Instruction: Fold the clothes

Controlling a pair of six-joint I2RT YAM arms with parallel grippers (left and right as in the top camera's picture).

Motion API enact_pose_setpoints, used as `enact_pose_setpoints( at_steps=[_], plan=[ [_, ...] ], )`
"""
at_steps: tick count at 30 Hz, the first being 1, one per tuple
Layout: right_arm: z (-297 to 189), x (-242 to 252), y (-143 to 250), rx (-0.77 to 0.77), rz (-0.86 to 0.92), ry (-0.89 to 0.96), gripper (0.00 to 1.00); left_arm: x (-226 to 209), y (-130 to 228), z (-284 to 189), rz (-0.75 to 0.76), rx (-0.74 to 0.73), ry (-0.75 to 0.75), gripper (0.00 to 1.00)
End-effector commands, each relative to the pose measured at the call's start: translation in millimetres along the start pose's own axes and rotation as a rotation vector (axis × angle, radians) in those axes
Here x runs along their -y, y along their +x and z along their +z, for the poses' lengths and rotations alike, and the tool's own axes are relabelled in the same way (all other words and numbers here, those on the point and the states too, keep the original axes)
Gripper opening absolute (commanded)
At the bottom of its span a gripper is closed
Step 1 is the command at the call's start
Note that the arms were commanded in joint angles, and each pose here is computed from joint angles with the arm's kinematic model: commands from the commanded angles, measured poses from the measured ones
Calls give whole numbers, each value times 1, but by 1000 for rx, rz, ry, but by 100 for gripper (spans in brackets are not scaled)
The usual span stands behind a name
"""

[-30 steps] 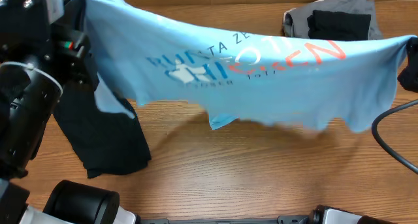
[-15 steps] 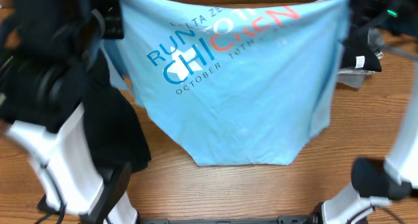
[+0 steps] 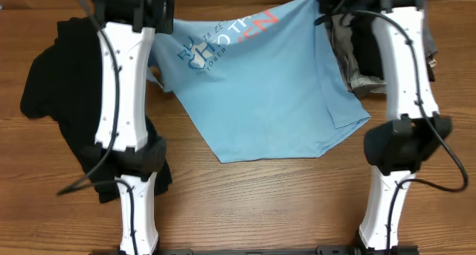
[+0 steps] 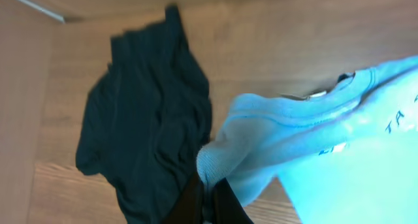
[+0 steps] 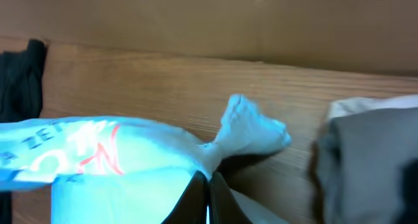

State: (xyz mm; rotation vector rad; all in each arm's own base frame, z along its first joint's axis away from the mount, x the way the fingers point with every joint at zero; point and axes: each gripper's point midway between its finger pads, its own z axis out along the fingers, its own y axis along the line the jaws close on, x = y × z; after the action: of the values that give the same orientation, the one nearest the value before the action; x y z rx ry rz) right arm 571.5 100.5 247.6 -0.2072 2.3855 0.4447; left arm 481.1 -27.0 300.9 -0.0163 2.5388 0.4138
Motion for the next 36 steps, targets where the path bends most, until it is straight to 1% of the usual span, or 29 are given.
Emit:
enact_pose_setpoints(
  at_steps=[1, 2, 3, 4, 5, 7, 11, 14, 17, 19, 22, 27, 31, 34, 36],
  plan=[
    [22, -16, 2, -3, -37, -24, 38, 3, 15, 43, 8, -107, -40, 8],
    [22, -17, 1, -2, -38, -25, 69, 5, 17, 51, 14, -123, -43, 25],
    [22, -17, 1, -1, -32, -25, 86, 8, 20, 59, 20, -140, -44, 49],
    [19, -18, -1, 3, -16, -25, 96, 10, 22, 65, 26, -154, -46, 72],
    [14, -19, -2, 6, 2, -25, 100, 12, 23, 70, 31, -163, -47, 82],
    [-3, -21, -5, 11, 24, -24, 100, 12, 25, 73, 30, -171, -44, 100],
    [-59, -36, -12, 33, 78, -22, 100, 8, 18, 59, -7, -137, 7, 100],
    [-113, -53, -13, 62, 116, -27, 100, 3, 8, 28, -58, -73, 103, 100],
    [-164, -75, -4, 77, 166, -38, 100, -10, -2, -17, -110, 21, 180, 100],
    [-197, -87, 7, 81, 192, -32, 100, -23, -6, -50, -166, 86, 191, 100],
    [-231, -99, 23, 82, 206, -9, 100, -39, -7, -94, -197, 176, 200, 100],
    [-263, -117, 59, 22, 256, 20, 100, -53, 0, -161, -214, 310, 271, 100],
    [-278, -136, 74, 20, 240, 18, 100, -59, 10, -203, -217, 388, 326, 100],
    [-289, -148, 81, 40, 227, 23, 100, -62, 22, -212, -202, 378, 330, 100],
    [-295, -152, 87, 45, 211, 41, 100, -61, 35, -208, -193, 331, 327, 100]
  ],
)
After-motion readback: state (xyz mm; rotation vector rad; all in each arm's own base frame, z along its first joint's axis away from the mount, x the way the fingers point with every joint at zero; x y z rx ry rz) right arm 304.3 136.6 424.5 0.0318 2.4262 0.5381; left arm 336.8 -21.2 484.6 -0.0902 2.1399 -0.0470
